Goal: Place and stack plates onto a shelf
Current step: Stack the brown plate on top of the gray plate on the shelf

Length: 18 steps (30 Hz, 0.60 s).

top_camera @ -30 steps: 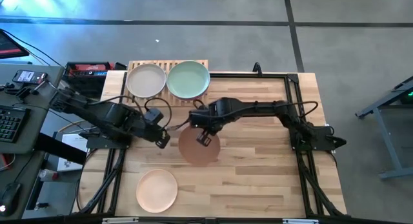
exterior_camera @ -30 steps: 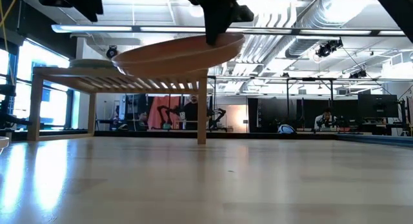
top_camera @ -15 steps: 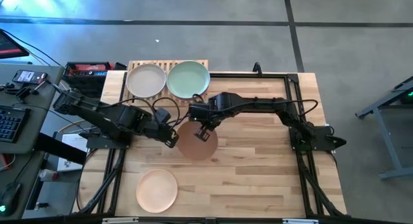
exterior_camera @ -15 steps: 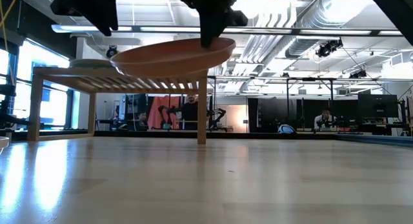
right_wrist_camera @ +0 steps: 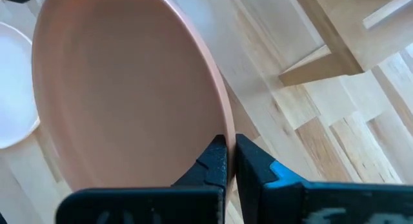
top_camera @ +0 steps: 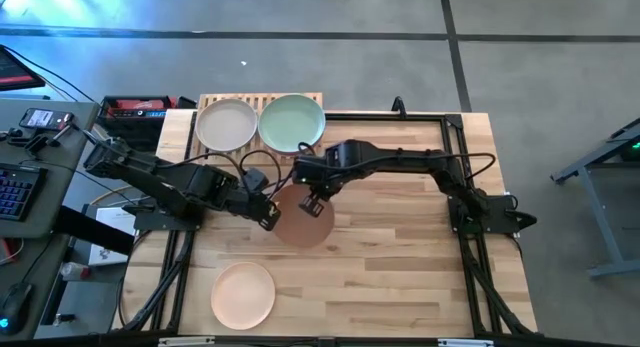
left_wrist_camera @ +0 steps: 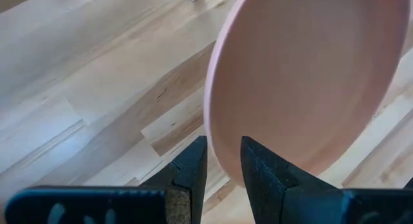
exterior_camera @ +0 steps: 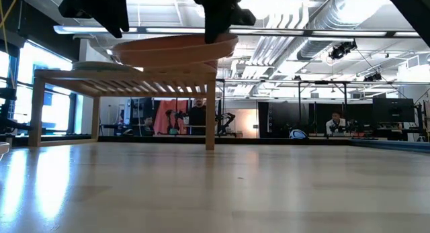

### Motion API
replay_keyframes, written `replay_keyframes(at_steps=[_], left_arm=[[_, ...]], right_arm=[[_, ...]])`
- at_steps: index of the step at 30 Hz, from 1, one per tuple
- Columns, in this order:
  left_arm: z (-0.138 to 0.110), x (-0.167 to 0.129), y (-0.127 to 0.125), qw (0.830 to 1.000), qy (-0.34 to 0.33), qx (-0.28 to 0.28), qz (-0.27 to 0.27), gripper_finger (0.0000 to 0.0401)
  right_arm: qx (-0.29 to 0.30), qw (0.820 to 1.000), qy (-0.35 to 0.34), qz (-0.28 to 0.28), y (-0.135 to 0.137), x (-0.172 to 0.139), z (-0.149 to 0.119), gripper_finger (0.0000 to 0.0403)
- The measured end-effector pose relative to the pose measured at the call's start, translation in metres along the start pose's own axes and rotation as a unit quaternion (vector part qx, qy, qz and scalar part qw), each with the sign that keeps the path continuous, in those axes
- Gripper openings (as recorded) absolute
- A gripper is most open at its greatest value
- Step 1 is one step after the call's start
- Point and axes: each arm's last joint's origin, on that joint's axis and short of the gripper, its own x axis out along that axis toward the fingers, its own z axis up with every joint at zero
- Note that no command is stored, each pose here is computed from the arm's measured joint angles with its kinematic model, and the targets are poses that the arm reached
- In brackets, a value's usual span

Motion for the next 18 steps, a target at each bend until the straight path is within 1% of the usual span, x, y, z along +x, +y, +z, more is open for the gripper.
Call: replay_keyframes(at_steps=[4, 8, 18], left_arm=[[0.0, 0.0, 0.0, 1.0, -0.002, 0.001, 0.001, 0.0083], [0.0, 0.0, 0.0, 1.0, -0.005, 0.009, 0.003, 0.0083], [0.0, 0.0, 0.0, 1.0, -0.005, 0.01, 0.003, 0.0083]], right_arm=[[0.001, 1.0, -0.008, 0.015, 0.002, -0.002, 0.002, 0.0], [-0.004, 1.0, 0.0, 0.027, 0.006, -0.002, -0.001, 0.0], [-0.006, 0.999, -0.003, 0.032, 0.011, -0.003, -0.004, 0.0]])
